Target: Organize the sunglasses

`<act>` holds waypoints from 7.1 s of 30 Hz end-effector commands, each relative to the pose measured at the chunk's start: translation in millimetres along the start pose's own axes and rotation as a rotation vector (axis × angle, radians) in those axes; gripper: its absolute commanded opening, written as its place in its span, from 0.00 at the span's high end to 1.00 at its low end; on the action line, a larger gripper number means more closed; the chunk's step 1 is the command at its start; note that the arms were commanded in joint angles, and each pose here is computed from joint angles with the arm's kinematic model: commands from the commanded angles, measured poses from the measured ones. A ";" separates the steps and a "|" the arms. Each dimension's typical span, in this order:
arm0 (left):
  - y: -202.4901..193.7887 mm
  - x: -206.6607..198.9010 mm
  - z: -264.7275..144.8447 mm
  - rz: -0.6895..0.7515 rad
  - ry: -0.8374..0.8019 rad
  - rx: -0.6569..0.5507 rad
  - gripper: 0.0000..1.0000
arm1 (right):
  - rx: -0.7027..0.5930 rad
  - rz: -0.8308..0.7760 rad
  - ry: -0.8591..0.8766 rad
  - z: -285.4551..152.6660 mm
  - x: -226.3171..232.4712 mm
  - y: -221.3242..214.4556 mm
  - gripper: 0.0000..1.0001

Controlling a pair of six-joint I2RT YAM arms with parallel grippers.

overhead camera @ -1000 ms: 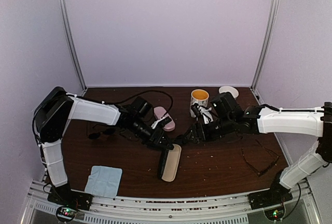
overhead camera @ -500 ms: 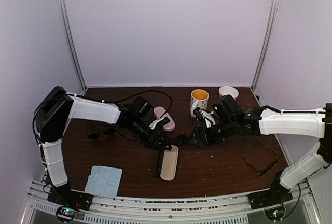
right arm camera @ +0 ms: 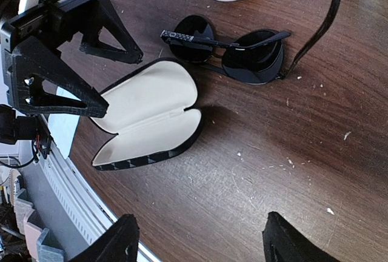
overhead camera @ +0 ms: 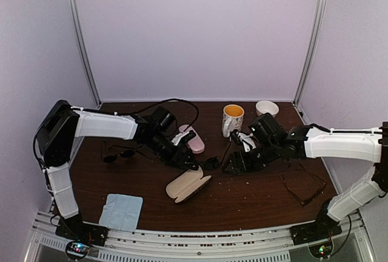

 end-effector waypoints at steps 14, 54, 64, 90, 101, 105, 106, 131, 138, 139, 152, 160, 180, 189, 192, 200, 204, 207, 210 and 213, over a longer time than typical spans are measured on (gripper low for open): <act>18.5 -14.1 -55.5 0.079 0.127 -0.139 0.13 | -0.010 -0.022 -0.023 -0.6 7.1 14.4 0.31; -36.3 13.2 -59.5 0.092 0.208 -0.118 0.38 | 0.251 0.159 0.048 106.3 17.7 -34.5 0.78; -30.1 15.0 -83.0 0.090 0.318 -0.205 0.42 | 0.230 0.173 0.087 117.2 23.8 -30.1 0.99; -39.2 31.2 -169.2 0.039 0.641 -0.426 0.41 | -0.038 0.186 0.031 159.6 73.5 111.5 1.00; -49.4 35.4 -171.1 0.016 0.650 -0.434 0.41 | 0.021 0.284 -0.141 173.6 25.8 92.0 1.00; -47.0 34.7 -170.1 0.019 0.645 -0.432 0.41 | 0.038 0.320 -0.194 169.1 -5.3 77.5 1.00; -46.4 34.5 -169.8 0.019 0.644 -0.431 0.42 | 0.040 0.327 -0.211 166.9 -13.5 74.8 1.00; -45.4 32.6 -168.5 0.018 0.630 -0.428 0.42 | -0.019 0.391 -0.311 127.3 -71.5 86.8 0.80; -44.8 32.7 -167.3 0.016 0.626 -0.425 0.42 | -0.027 0.385 -0.292 119.9 -67.2 86.6 0.76; -44.6 32.5 -167.3 0.017 0.625 -0.426 0.42 | -0.030 0.382 -0.289 118.5 -66.3 87.3 0.76; -46.5 32.2 -166.4 0.012 0.618 -0.421 0.43 | -0.016 0.395 -0.214 128.8 -59.8 82.6 0.84; -49.5 31.8 -168.4 0.011 0.621 -0.420 0.43 | -0.045 0.376 -0.177 130.2 -55.1 88.4 0.94; -47.4 33.9 -162.3 0.002 0.612 -0.401 0.43 | -0.314 0.294 -0.329 104.8 -69.7 123.0 1.00; -46.6 34.5 -160.4 0.002 0.608 -0.399 0.43 | -0.358 0.294 -0.369 117.1 -76.4 128.6 1.00; -46.1 33.2 -162.3 0.004 0.609 -0.404 0.43 | -0.349 0.282 -0.359 123.5 -75.0 128.2 1.00; -46.5 31.7 -163.8 0.003 0.606 -0.409 0.43 | -0.316 0.247 -0.352 124.3 -72.6 123.1 0.91; -46.3 31.4 -163.7 0.002 0.604 -0.410 0.43 | -0.301 0.252 -0.351 125.0 -73.6 117.3 0.81; -45.0 30.2 -163.3 0.004 0.598 -0.411 0.43 | -0.304 0.255 -0.352 124.4 -74.3 117.1 0.76; -45.1 29.8 -164.1 0.005 0.598 -0.413 0.43 | -0.311 0.259 -0.347 123.3 -73.6 117.7 0.73; -45.6 29.2 -164.4 0.006 0.597 -0.413 0.43 | -0.329 0.253 -0.336 117.7 -70.6 120.5 0.68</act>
Point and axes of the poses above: each gripper's point midway between its finger pads, its own z axis out along the fingers, its own x axis along the line the jaws close on, y = z × x, the point moved 3 cm from there along -z, back along the fingers, and after that the axes turned 5 degrees about -z, right-handed, at the moved point
